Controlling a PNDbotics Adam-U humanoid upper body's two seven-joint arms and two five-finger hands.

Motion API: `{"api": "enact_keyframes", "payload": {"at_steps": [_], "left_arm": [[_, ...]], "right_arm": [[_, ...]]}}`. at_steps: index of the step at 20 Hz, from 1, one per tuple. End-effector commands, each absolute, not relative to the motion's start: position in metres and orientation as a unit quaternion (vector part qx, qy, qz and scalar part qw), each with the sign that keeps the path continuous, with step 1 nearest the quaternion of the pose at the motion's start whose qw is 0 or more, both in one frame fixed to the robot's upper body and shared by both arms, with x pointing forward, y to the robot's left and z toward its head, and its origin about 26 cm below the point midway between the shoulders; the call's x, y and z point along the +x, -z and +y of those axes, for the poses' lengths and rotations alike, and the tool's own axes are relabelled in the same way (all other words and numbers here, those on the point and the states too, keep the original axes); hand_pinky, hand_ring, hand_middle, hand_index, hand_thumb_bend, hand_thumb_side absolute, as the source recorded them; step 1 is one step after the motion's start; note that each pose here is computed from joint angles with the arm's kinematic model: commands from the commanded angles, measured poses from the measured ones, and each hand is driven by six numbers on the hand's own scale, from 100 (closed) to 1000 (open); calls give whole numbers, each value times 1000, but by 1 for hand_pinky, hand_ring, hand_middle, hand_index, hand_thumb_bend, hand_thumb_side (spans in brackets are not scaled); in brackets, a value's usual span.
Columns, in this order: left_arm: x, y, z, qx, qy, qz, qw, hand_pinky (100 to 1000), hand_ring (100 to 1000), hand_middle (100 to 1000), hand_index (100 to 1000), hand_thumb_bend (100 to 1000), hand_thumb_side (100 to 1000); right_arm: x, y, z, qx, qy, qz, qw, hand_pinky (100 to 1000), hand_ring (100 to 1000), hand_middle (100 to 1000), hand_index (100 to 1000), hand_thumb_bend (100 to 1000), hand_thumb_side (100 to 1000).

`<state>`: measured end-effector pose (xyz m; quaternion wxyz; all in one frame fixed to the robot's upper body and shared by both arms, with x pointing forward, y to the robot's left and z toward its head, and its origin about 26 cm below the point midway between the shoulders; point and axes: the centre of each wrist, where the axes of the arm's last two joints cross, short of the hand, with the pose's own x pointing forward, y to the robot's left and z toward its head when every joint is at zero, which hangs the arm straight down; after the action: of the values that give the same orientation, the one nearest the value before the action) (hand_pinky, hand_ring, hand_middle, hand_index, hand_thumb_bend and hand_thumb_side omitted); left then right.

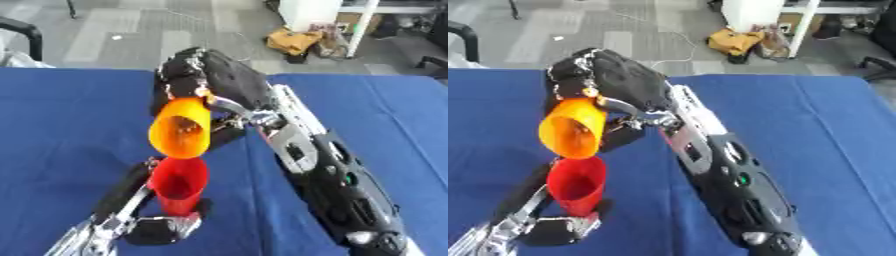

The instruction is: Pour the contents of one cup into another cup.

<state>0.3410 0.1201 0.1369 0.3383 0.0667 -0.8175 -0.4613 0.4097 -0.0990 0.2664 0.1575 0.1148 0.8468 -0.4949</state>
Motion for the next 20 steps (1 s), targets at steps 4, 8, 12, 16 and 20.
{"api": "enact_keyframes", "payload": {"at_steps": [4,8,12,16,20], "left_arm": [[341,-150,120,68,456,-827,323,515,362,384,574,100,584],[340,-150,120,67,456,-827,322,516,362,384,574,100,587],[340,-150,120,66,457,-827,322,517,363,384,574,100,587],[340,-151,121,66,457,-827,322,518,363,384,575,100,587],[339,-151,120,64,458,-827,321,519,363,384,575,100,588]], "right_arm": [[406,-279,-102,135,493,840,181,454,420,479,560,100,195],[406,-279,-103,140,493,839,183,456,423,481,563,100,197],[407,-279,-104,146,494,837,186,457,425,482,565,100,205],[407,-279,-105,151,493,836,189,458,427,484,569,100,215],[407,-279,-106,157,493,834,192,459,430,486,572,100,224]]}}
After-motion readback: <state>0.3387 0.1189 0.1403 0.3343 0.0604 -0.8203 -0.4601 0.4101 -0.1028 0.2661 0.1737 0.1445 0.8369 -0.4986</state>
